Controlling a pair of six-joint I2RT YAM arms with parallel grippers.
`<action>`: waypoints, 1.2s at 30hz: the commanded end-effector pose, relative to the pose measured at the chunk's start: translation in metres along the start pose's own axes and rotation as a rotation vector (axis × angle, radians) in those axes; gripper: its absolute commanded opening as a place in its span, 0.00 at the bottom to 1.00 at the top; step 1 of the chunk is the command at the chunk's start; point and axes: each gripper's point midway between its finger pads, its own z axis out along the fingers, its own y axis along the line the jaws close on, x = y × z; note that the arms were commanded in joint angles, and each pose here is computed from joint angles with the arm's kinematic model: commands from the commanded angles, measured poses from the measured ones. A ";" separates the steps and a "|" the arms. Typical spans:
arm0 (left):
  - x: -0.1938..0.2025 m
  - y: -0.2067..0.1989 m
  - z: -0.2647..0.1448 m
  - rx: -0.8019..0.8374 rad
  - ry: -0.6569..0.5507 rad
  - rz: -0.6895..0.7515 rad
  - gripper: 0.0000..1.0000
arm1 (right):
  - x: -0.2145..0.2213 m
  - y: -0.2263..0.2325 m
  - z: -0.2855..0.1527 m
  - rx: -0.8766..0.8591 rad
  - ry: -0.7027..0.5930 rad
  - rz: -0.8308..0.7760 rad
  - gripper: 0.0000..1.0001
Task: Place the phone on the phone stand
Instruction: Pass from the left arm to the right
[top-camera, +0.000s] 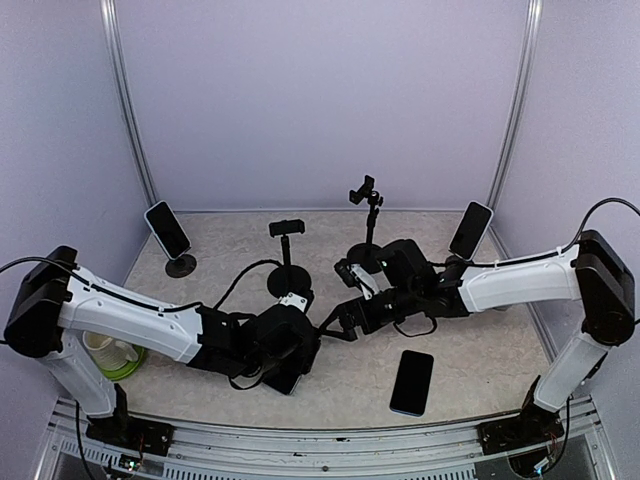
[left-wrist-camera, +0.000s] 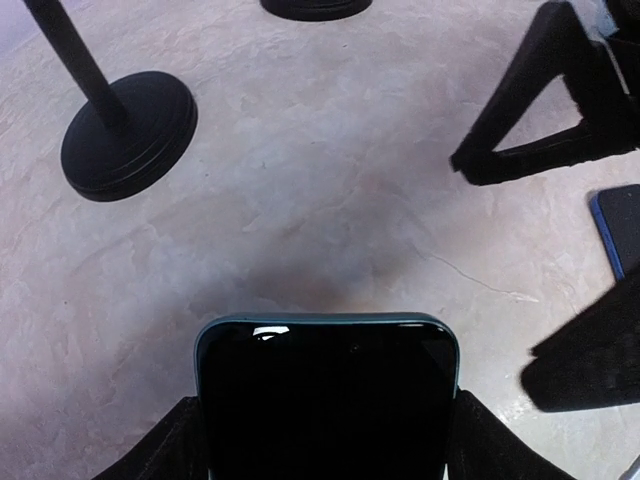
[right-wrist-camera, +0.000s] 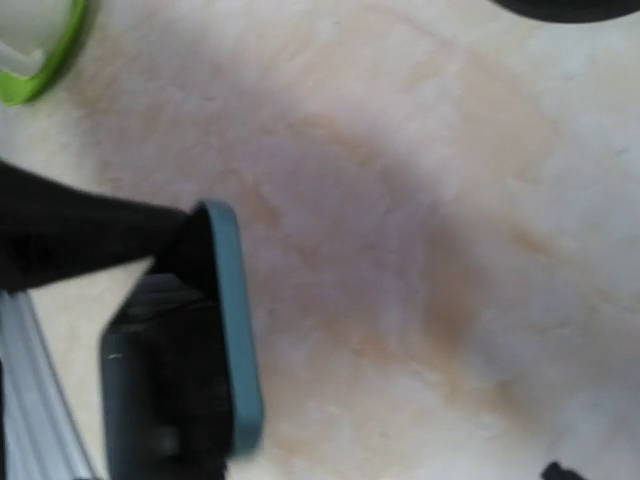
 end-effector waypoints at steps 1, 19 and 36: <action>-0.037 -0.023 -0.023 0.040 -0.157 0.027 0.69 | -0.004 0.019 0.006 -0.096 0.022 0.058 0.94; -0.051 -0.044 -0.039 0.048 -0.248 0.087 0.68 | 0.007 0.049 0.017 -0.297 0.098 0.102 0.62; -0.052 -0.046 -0.039 0.051 -0.260 0.088 0.71 | 0.005 0.059 0.021 -0.370 0.113 0.114 0.03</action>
